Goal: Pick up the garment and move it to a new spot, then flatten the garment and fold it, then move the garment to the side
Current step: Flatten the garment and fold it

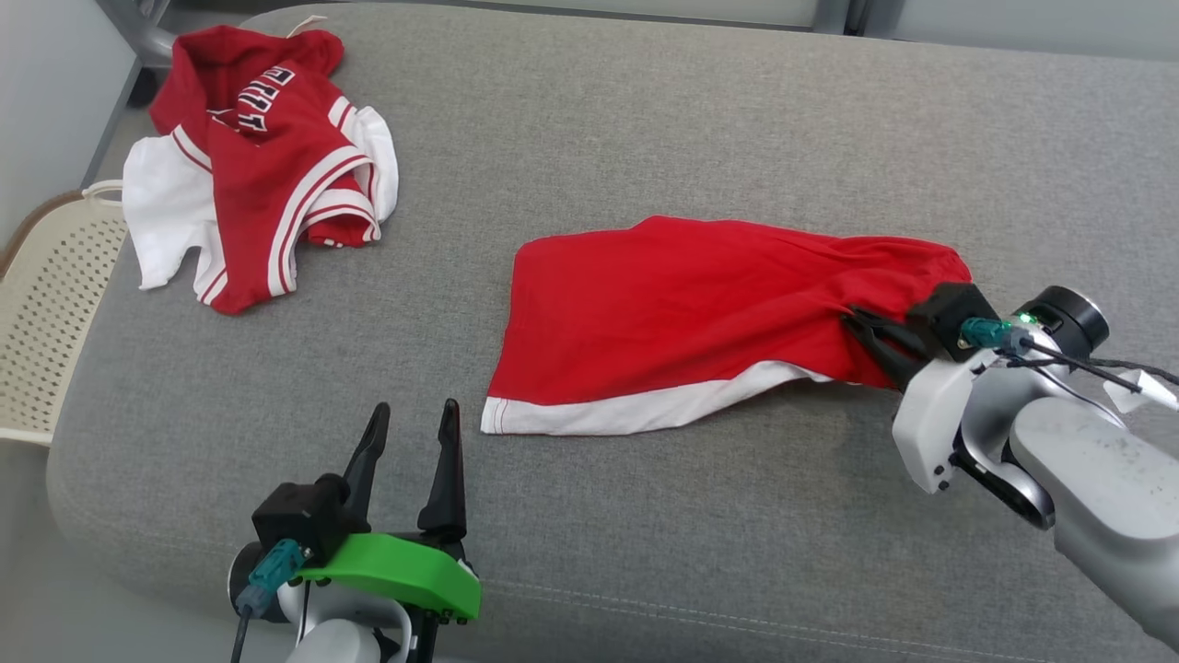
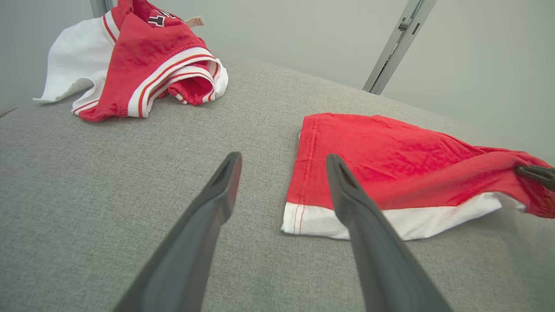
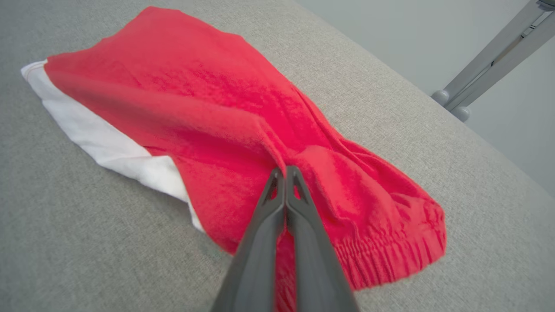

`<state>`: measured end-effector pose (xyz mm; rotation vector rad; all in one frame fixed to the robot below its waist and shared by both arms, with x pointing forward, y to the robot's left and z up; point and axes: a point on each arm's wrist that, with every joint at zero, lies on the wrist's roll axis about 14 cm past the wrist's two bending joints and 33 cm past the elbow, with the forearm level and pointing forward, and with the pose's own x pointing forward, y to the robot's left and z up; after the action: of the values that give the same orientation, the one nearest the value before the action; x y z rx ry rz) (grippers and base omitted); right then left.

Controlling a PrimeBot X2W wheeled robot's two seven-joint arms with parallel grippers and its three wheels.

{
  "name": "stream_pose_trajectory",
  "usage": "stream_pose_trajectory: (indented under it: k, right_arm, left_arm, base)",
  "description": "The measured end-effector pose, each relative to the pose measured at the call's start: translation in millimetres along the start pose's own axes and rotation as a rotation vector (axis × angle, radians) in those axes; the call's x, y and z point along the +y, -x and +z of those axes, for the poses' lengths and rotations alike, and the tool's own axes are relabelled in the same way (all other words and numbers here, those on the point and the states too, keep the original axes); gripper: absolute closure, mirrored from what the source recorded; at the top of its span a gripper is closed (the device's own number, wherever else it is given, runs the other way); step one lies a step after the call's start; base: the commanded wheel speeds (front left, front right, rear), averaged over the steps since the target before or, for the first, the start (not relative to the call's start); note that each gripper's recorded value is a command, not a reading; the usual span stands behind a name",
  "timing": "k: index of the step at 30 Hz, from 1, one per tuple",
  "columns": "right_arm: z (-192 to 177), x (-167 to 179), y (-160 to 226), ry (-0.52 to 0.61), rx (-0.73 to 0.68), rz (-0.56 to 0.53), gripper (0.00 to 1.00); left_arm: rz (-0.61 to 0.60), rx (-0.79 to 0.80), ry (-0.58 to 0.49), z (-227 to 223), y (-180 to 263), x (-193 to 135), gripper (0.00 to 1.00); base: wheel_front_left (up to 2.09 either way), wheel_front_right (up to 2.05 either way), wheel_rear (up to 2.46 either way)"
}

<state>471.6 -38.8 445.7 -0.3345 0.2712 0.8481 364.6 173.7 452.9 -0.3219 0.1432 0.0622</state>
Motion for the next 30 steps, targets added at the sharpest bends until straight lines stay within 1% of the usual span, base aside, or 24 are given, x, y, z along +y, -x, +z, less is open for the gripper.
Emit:
stream_pose_trajectory:
  k: [4, 7, 12, 15, 18, 19, 20, 21, 26, 30]
  right_arm:
    - [3.0, -3.3, -13.0, 0.023, 0.055, 0.032, 1.0]
    - [8.7, -5.8, -26.0, 0.014, 0.075, 0.049, 1.0]
    - [3.4, -13.4, -40.8, 0.021, 0.136, 0.069, 1.0]
    - [0.6, -21.3, -47.2, 0.013, 0.159, 0.068, 1.0]
    - [1.6, -34.4, -52.3, -0.007, 0.149, 0.041, 1.0]
    - [1.3, -37.8, -53.4, -0.019, 0.142, 0.032, 0.96]
    - [0.7, -40.4, -54.3, -0.033, 0.138, 0.022, 0.61]
    - [-1.2, -42.3, -54.3, -0.04, 0.14, 0.014, 0.0]
    - [-7.8, -43.1, -50.6, -0.07, 0.142, -0.007, 0.0]
    - [-0.2, -57.5, -40.6, -0.085, 0.096, -0.052, 0.0]
  left_arm:
    - [0.012, 0.003, 0.007, -1.6, 1.7, 3.0, 0.0]
    - [0.022, 0.003, 0.012, -2.3, 3.0, 4.7, 0.0]
    - [0.039, 0.002, 0.013, -2.8, 6.1, 9.4, 0.0]
    - [0.058, 0.0, 0.017, -2.7, 8.7, 14.3, 0.0]
    - [0.075, 0.004, 0.014, -4.0, 11.1, 19.5, 0.0]
    - [0.077, 0.007, 0.012, -5.0, 11.4, 20.5, 0.0]
    - [0.078, 0.011, 0.011, -6.2, 11.6, 21.1, 0.0]
    - [0.076, 0.014, 0.01, -7.2, 11.4, 20.9, 0.0]
    - [0.05, 0.025, 0.005, -11.1, 9.1, 14.2, 0.0]
    - [0.022, 0.032, 0.0, -12.9, 5.7, 6.7, 0.0]
  base:
    - [0.0, 0.0, 0.0]
    - [0.0, 0.0, 0.0]
    - [0.0, 0.0, 0.0]
    - [0.0, 0.0, 0.0]
    - [0.0, 0.0, 0.0]
    - [0.0, 0.0, 0.0]
    - [0.0, 0.0, 0.0]
    - [0.0, 0.0, 0.0]
    - [0.0, 0.0, 0.0]
    - [0.0, 0.0, 0.0]
